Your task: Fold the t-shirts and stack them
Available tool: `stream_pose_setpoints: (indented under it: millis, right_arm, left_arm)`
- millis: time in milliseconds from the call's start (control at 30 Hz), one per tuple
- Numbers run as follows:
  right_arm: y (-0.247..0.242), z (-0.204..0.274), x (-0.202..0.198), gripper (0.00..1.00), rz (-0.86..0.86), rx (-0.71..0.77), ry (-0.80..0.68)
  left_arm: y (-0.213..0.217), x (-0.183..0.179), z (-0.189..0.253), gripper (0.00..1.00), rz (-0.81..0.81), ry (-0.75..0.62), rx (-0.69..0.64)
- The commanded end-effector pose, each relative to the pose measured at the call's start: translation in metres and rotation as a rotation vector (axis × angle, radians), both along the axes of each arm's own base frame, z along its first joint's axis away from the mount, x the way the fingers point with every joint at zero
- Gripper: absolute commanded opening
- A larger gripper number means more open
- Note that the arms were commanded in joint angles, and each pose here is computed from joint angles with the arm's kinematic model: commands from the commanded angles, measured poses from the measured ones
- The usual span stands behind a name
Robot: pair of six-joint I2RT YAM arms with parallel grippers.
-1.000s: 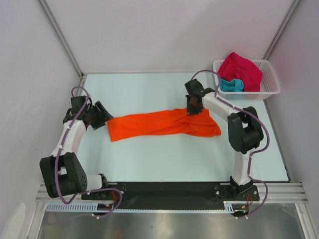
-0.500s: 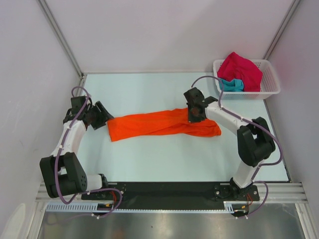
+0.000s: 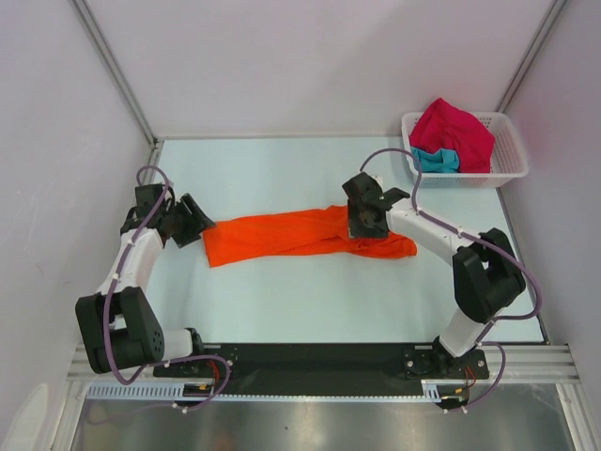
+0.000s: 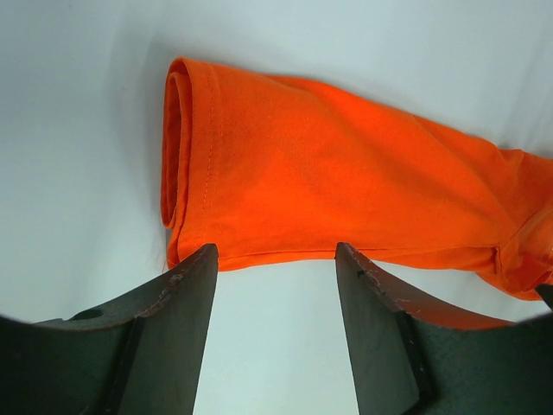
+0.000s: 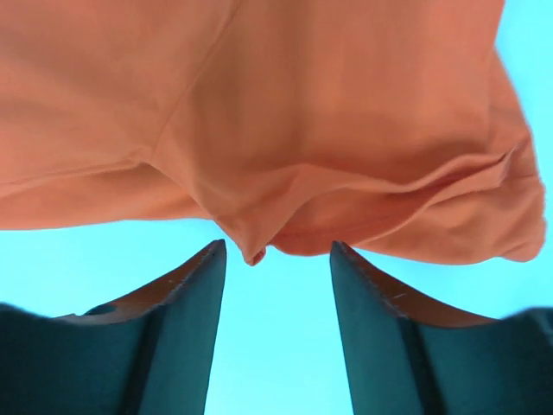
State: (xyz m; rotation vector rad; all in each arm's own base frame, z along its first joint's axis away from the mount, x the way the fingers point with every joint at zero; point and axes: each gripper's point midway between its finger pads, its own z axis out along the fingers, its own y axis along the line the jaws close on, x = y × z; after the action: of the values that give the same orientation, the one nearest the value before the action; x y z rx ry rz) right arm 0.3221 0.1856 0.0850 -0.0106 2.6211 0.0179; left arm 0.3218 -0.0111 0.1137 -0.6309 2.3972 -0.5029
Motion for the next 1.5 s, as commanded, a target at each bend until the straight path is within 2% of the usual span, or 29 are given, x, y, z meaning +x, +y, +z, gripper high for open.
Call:
stream_pose_setpoints:
  millis: [0,200,400,533,767,1067,1300,1467]
  right_arm:
    - [0.006,0.031,0.033,0.59,-0.01,-0.032,-0.101]
    - [0.012,0.042,0.072,0.6,0.003,-0.058,-0.133]
    - [0.003,0.021,0.087,0.59,-0.013,-0.098,-0.105]
    - [-0.007,0.006,0.075,0.58,-0.029,-0.113,-0.077]
    - [-0.028,-0.005,0.025,0.57,-0.054,-0.117,-0.042]
    - [-0.035,0.002,-0.02,0.57,-0.079,-0.084,-0.042]
    - [-0.037,0.015,-0.001,0.58,-0.084,-0.114,-0.078]
    - [-0.027,0.028,0.021,0.59,-0.087,-0.026,-0.089]
  left_arm:
    - [-0.001,0.007,0.014,0.62,-0.017,-0.057,-0.001]
    - [0.001,0.005,0.017,0.62,-0.012,-0.062,0.002]
    - [0.007,0.004,0.017,0.62,-0.001,-0.06,0.009]
    - [0.008,0.004,0.017,0.62,0.001,-0.06,0.008]
    - [0.007,0.004,0.013,0.62,-0.004,-0.053,-0.002]
    - [0.005,0.003,0.007,0.62,-0.007,-0.045,-0.013]
    - [0.006,0.007,0.012,0.62,0.003,-0.055,-0.011]
    - [0.018,0.032,0.027,0.62,0.046,-0.066,-0.001]
